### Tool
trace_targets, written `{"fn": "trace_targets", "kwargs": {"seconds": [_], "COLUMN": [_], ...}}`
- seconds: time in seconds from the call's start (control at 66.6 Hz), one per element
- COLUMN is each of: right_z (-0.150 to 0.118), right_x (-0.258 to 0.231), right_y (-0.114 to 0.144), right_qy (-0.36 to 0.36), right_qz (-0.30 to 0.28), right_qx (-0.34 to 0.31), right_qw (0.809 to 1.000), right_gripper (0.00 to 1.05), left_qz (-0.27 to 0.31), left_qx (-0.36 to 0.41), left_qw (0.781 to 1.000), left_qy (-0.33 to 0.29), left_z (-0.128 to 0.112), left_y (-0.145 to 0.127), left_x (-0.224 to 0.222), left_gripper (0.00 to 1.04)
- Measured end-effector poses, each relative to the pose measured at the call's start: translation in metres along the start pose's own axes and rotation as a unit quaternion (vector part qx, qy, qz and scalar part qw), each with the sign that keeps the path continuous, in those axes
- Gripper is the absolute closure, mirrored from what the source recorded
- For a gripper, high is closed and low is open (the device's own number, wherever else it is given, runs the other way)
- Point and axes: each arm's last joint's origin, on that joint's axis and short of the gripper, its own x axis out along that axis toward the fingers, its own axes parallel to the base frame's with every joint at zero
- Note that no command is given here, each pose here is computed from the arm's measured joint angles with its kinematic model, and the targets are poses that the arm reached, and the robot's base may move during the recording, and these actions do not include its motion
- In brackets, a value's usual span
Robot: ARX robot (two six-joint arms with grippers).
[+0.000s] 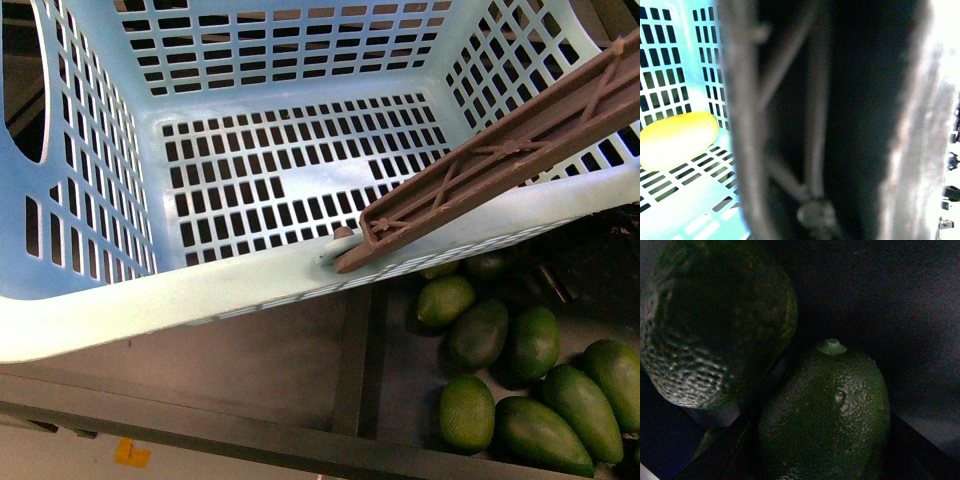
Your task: Pick mango and avocado into basket
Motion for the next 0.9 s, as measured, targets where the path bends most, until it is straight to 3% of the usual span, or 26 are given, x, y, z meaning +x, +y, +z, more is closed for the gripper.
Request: {"fn": "trace_targets", "kwargs": {"seconds": [0.27,0.6,0.9], "right_z": [0.013,0.053,0.061], "right_x": [-0.016,-0.071,-0.139], "right_y": [-0.018,-0.038,-0.066], "right_qy": [-0.015,-0.07,-0.116], "right_qz": [-0.002,0.021,0.039], "right_qx": [0.024,0.059,0.042], "right_qw": [1.0,0.996,0.992], "right_gripper": [0.48,0.48,0.48], "left_qz": [0.0,-0.001,-0.001], "left_qx": [-0.001,-0.001,-0.001], "left_qw": [1.0,1.0,1.0], "left_qy": [0.0,0.002,0.002], "left_z": [0.0,0.0,0.0], "left_y": [0.0,0.0,0.0], "left_x": [0.0,0.0,0.0], "left_gripper": [0.92,0.92,0.92]}}
